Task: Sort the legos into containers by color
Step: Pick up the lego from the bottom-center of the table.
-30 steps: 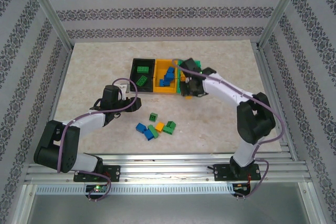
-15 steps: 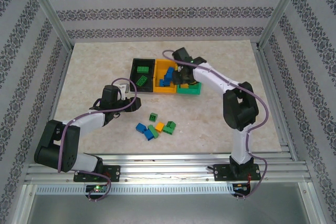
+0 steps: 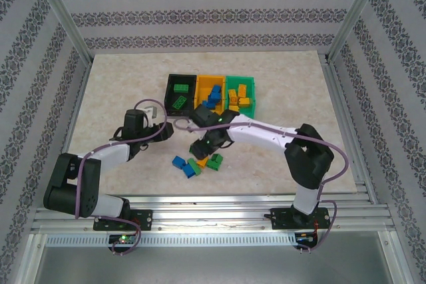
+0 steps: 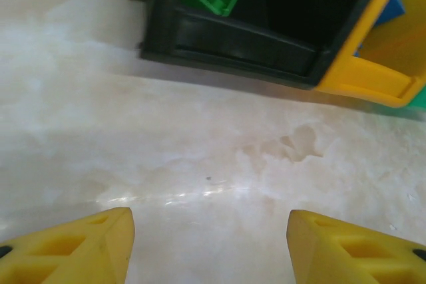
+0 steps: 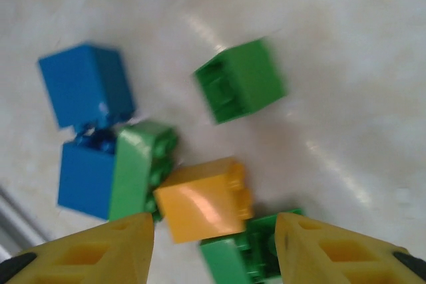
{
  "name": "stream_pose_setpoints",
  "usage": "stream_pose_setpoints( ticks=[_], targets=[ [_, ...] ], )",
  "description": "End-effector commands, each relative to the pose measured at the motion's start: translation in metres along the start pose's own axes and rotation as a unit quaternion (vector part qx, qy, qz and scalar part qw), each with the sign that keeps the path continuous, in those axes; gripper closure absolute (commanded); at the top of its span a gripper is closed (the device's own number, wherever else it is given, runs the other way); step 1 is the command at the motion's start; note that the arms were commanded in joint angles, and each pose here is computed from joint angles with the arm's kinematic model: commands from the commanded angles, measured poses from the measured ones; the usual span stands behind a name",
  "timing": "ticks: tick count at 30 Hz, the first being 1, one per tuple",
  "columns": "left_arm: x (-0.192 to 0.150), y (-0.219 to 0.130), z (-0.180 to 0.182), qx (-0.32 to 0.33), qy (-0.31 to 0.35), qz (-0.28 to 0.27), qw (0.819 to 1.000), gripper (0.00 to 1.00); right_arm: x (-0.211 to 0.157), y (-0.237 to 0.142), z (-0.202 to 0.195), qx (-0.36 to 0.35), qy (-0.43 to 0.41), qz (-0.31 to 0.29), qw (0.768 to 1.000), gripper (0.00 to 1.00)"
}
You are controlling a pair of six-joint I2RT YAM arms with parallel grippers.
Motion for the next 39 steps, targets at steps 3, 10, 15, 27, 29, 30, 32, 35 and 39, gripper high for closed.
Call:
stream_pose_setpoints(
  ticks=[3,10,15,27,29,30,32,35,39],
  targets=[
    [0.009,-0.009,0.008,-0.033,-0.038,-0.037,0.998,0.38,-0.014,0.02,0.0,0.023,-0.014,0.046,0.999,0.49],
    [0.01,-0.007,0.01,-0.048,-0.047,-0.031,0.997,0.38,-0.006,0.032,0.004,0.029,-0.026,0.057,0.998,0.48],
    [0.01,-0.008,0.01,-0.051,-0.048,-0.03,0.997,0.38,-0.009,0.041,0.005,0.035,-0.028,0.074,0.996,0.48],
    [0.01,-0.004,0.011,-0.062,-0.054,-0.025,0.996,0.37,-0.01,0.053,0.013,0.06,-0.034,0.087,0.994,0.39],
    [0.01,-0.004,0.011,-0.063,-0.055,-0.024,0.996,0.37,-0.008,0.057,0.014,0.058,-0.036,0.093,0.993,0.4],
    [0.01,-0.004,0.01,-0.063,-0.055,-0.024,0.996,0.37,-0.008,0.059,0.015,0.058,-0.038,0.095,0.993,0.4],
    [0.01,-0.004,0.011,-0.062,-0.055,-0.025,0.996,0.37,-0.006,0.06,0.014,0.052,-0.038,0.094,0.993,0.44],
    [0.01,-0.003,0.011,-0.063,-0.056,-0.024,0.996,0.37,-0.005,0.056,0.012,0.047,-0.036,0.091,0.994,0.55],
    [0.01,-0.001,0.011,-0.069,-0.059,-0.02,0.996,0.37,-0.001,0.043,0.006,0.036,-0.029,0.067,0.997,0.68]
  ],
)
Point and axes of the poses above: each hand's point on the last joint's axis, 136 mm out from that joint toward the fingers, its own y axis out along the fingers, its own z axis along the line the jaws close on, x = y × z, the point moved 9 cm from there along -y, back along the fingers, and after that the axes turned 10 degrees about -y, right-handed, at the moved point
